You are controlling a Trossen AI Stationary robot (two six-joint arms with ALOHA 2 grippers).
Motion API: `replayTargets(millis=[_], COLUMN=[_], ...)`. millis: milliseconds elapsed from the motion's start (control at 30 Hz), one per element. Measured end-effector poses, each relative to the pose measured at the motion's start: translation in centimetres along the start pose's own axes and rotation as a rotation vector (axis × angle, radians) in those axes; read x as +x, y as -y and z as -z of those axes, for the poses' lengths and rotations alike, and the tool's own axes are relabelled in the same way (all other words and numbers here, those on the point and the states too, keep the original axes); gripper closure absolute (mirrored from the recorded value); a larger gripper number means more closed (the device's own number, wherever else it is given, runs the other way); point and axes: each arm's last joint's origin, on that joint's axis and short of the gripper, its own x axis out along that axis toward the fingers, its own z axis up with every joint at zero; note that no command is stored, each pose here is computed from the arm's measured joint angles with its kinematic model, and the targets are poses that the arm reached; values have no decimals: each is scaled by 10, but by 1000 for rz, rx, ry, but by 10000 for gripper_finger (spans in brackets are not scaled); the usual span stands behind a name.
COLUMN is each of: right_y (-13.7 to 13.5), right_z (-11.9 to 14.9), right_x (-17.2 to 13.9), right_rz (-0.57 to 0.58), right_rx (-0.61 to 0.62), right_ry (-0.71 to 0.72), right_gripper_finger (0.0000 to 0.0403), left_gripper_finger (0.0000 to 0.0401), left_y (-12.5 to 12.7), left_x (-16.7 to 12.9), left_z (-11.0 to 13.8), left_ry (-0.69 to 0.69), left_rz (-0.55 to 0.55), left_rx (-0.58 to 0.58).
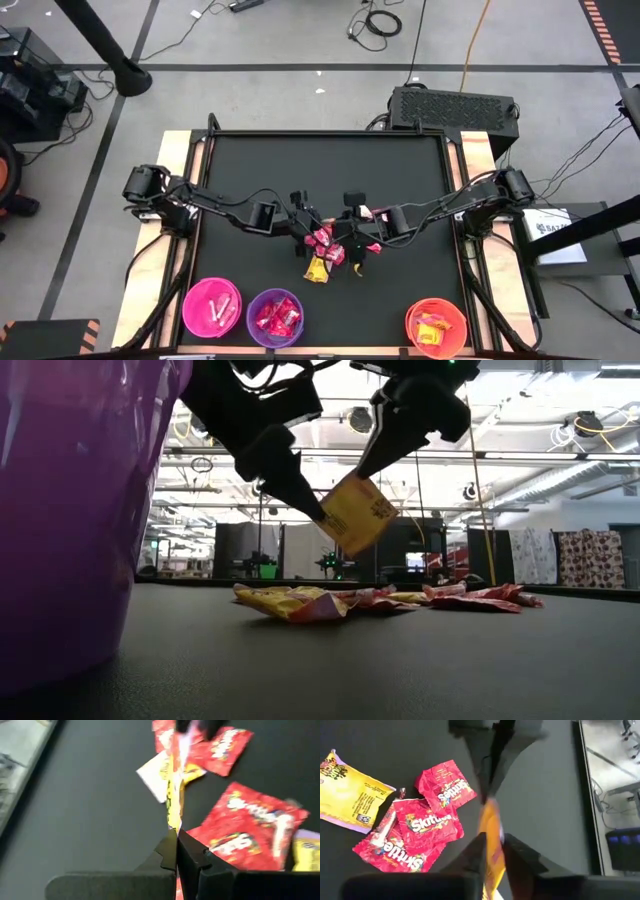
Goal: Sort candy by brand, put in halloween buckets
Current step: Put the yellow candy into the orange bucket
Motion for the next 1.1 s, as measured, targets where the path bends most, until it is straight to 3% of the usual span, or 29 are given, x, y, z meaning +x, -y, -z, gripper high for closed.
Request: replayTargets(millis=[267,433,567,733,833,1100], right_y=[7,7,1,-1,-1,2], right_z=[3,12,16,10,5,5], right_x=[-29,-47,-39,-37,-36,-26], right_rz=[10,1,-10,-21,-41,-44], right_rx=[113,177,193,241,258,292], right_ry=[15,48,279,599,666,665], right_gripper_finger=[210,164,157,164,170,209], left_gripper_finger=[400,400,400,401,401,401], left_y=[-9,-4,4,0,-1,0], left_x=[-21,-44,-66,-86,-92,-94], left_z=[-2,-8,-16,-19,-19,-22], left_ry=[-19,20,95,138,141,167], left_rz=[-92,-96,-59,-41,-29,-24], left_rx=[37,157,271,249,250,246])
